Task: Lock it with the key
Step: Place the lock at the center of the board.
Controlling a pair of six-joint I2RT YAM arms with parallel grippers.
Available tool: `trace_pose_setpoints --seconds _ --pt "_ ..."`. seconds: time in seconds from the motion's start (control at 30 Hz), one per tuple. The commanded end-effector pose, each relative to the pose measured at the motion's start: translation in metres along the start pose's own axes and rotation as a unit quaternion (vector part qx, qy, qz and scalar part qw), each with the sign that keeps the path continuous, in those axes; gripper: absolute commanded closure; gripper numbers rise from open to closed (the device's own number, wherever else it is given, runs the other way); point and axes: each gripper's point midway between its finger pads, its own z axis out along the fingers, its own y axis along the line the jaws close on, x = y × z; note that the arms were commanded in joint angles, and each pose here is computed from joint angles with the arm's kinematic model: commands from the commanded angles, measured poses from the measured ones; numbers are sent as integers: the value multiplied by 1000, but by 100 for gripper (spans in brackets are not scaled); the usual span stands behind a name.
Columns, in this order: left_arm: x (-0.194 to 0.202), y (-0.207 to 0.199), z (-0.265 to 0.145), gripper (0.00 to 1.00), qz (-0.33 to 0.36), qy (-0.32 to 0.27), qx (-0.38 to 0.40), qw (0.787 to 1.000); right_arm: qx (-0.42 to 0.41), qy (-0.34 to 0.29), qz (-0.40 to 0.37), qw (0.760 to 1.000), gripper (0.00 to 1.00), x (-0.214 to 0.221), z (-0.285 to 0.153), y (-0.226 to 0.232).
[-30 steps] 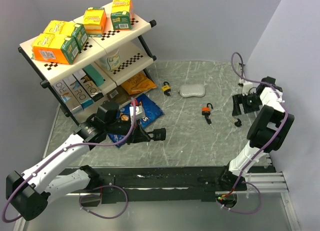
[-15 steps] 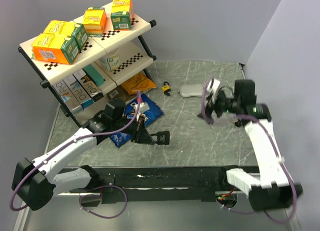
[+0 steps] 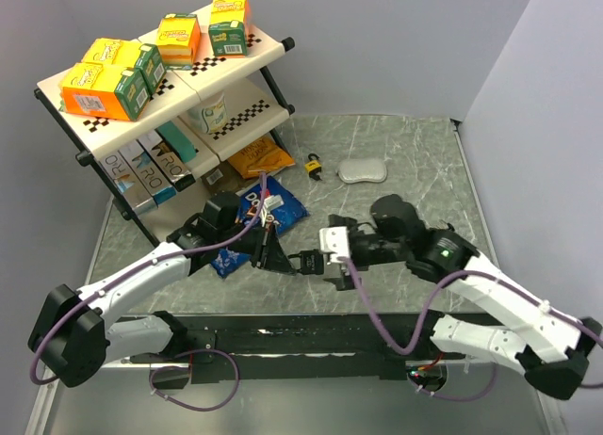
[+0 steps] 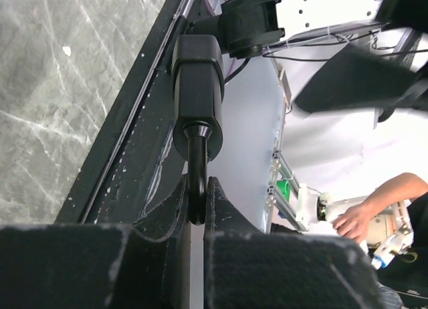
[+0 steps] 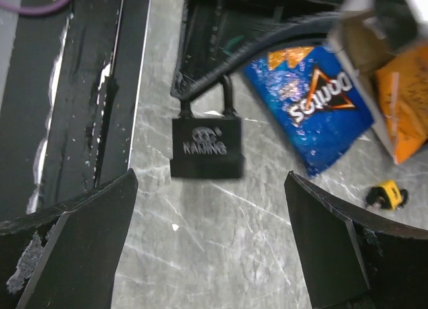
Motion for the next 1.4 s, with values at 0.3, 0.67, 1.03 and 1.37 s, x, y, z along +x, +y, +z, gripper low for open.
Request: trace_pose_setpoints --seconds 0.3,0.67,1.03,1.37 --pt "-18 -29 -3 99 36 -23 51 998 11 49 -96 994 7 10 55 -4" --pt "-16 -33 -5 99 43 -23 58 997 12 73 -107 991 24 26 64 -6" --pt "-14 -30 -6 95 43 -24 50 998 27 77 -95 992 66 27 61 -11" --pt "-29 -20 -26 3 76 -69 7 995 102 122 125 979 98 75 3 -62"
